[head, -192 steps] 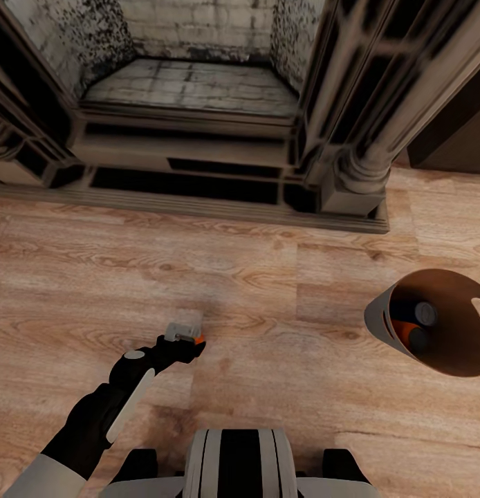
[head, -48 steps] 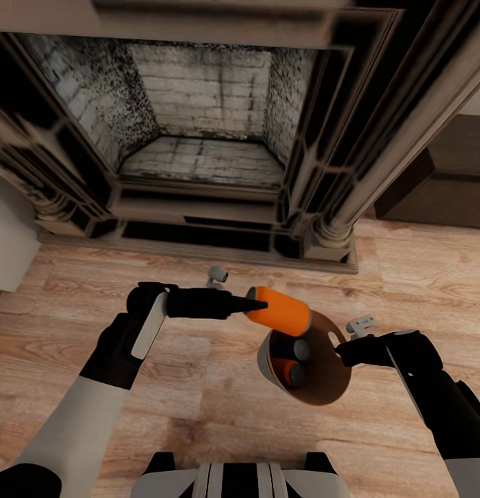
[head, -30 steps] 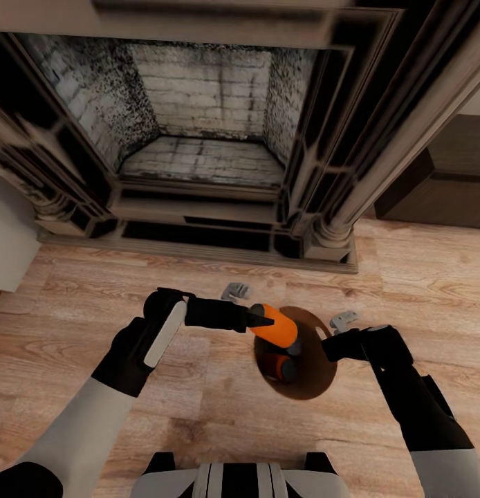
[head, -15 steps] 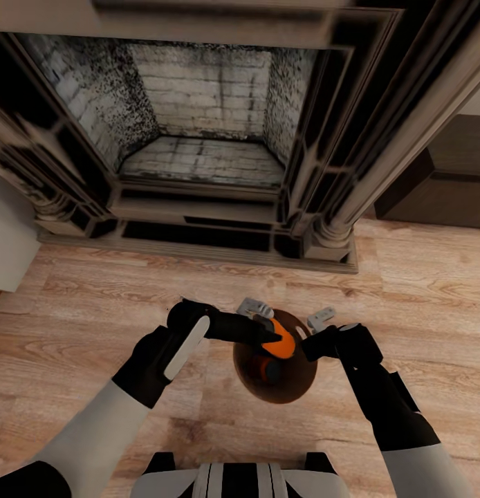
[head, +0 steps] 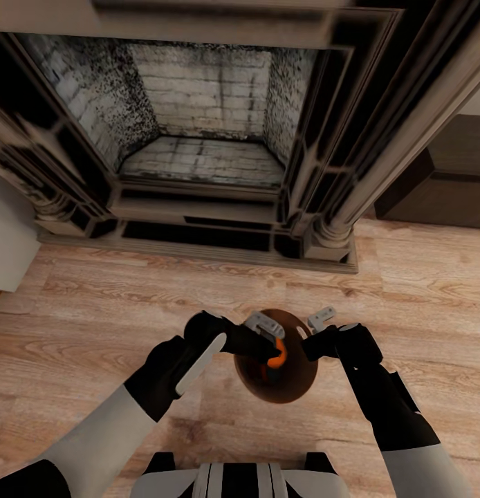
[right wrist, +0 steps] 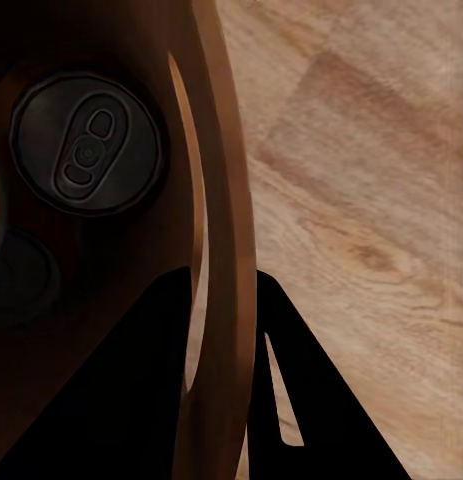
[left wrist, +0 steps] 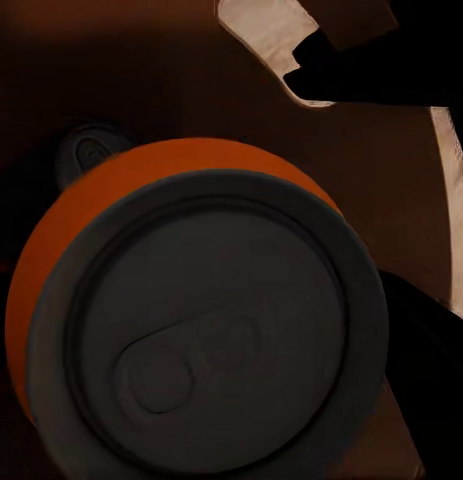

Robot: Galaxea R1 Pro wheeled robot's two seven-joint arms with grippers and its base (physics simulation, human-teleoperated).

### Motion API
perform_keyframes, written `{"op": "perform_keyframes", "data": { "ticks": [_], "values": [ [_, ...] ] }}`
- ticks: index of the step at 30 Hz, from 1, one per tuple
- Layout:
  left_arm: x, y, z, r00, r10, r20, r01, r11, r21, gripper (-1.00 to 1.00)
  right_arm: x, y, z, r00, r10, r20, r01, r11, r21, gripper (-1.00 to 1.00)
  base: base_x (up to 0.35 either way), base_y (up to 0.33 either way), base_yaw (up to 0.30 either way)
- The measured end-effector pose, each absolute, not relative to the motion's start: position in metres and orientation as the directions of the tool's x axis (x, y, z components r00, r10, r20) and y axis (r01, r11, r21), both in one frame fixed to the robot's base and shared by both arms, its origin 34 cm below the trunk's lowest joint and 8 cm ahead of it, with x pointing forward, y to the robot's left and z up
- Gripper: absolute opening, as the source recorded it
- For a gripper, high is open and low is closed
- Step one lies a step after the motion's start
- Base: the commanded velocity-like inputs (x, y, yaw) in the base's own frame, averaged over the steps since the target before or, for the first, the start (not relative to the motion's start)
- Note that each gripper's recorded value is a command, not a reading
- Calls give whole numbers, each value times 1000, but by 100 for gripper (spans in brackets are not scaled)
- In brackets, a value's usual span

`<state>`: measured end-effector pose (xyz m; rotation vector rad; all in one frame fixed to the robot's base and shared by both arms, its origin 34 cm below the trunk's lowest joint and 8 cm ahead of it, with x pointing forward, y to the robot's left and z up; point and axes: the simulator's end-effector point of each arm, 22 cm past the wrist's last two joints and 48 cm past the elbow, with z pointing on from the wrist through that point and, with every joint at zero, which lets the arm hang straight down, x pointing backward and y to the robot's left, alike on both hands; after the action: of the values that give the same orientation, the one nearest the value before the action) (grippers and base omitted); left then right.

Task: Put the three can of soda from the living room inside the tash can in the kitchen.

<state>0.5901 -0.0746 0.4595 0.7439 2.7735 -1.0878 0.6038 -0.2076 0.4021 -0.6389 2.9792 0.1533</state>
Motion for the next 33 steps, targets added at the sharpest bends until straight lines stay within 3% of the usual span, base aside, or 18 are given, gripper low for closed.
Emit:
{"op": "perform_keyframes", "data": {
  "ticks": [17, 18, 33],
  "values": [
    [577, -71, 434, -866, 456, -203, 489, 690, -534, -100, 603, -204, 403, -910, -399, -111, -409, 908, 91, -100, 0, 0, 0],
    [577, -71, 434, -867, 455, -204, 488, 691, -534, 100, 603, -205, 403, -910, -399, -112, -409, 908, 91, -100, 0, 0, 0],
    [582, -70, 437, -865, 447, -229, 495, 686, -533, 100, 603, -203, 403, -911, -396, -114, -407, 908, 99, -100, 0, 0, 0]
  ]
}}
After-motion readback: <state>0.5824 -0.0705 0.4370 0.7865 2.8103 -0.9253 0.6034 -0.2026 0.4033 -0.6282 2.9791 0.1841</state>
